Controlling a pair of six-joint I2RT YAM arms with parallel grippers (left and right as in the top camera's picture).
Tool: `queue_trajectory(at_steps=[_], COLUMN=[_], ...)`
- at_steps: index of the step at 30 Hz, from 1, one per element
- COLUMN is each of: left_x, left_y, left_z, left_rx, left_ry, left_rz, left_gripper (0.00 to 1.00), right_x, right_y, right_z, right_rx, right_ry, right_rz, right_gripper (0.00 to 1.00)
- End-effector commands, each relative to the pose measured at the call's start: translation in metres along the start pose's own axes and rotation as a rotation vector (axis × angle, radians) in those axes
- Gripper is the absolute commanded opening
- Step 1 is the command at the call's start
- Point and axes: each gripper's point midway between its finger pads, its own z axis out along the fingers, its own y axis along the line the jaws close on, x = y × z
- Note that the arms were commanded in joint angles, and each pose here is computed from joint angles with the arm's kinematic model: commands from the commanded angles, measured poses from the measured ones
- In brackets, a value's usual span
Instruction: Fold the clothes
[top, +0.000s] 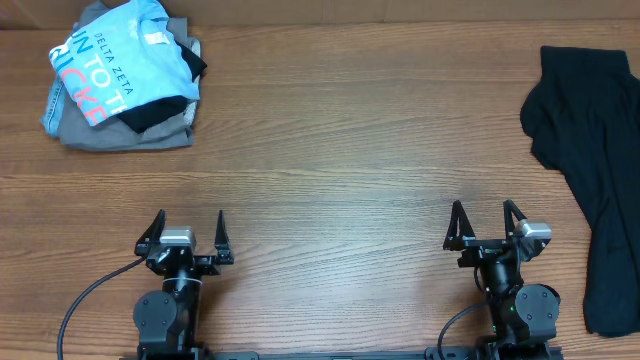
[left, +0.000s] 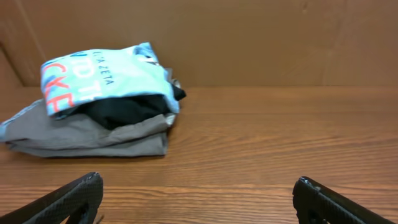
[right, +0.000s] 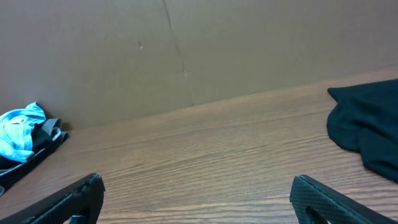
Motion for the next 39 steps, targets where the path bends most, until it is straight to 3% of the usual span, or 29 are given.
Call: queue_trajectory(at_steps=[1,39], left_x=[-0.0008,-0.0008], left_y=[0.0019,0.005], left_z=[-0.0004,-0.0005], left_rx=[0.0,-0.014], left_ry=[-0.008,-0.007], left_rz=[0.027,0.027], left_gripper=[1.0,1.0], right_x=[0.0022,0.0022], right_y=[-0.0001,-0.0001], right_z=[0.0002,0.0002], right_rx=[-0.004,-0.004], right_ry=[-0.001,-0.001], right_rz=[-0.008,-0.008], right_gripper=[1.0,1.0])
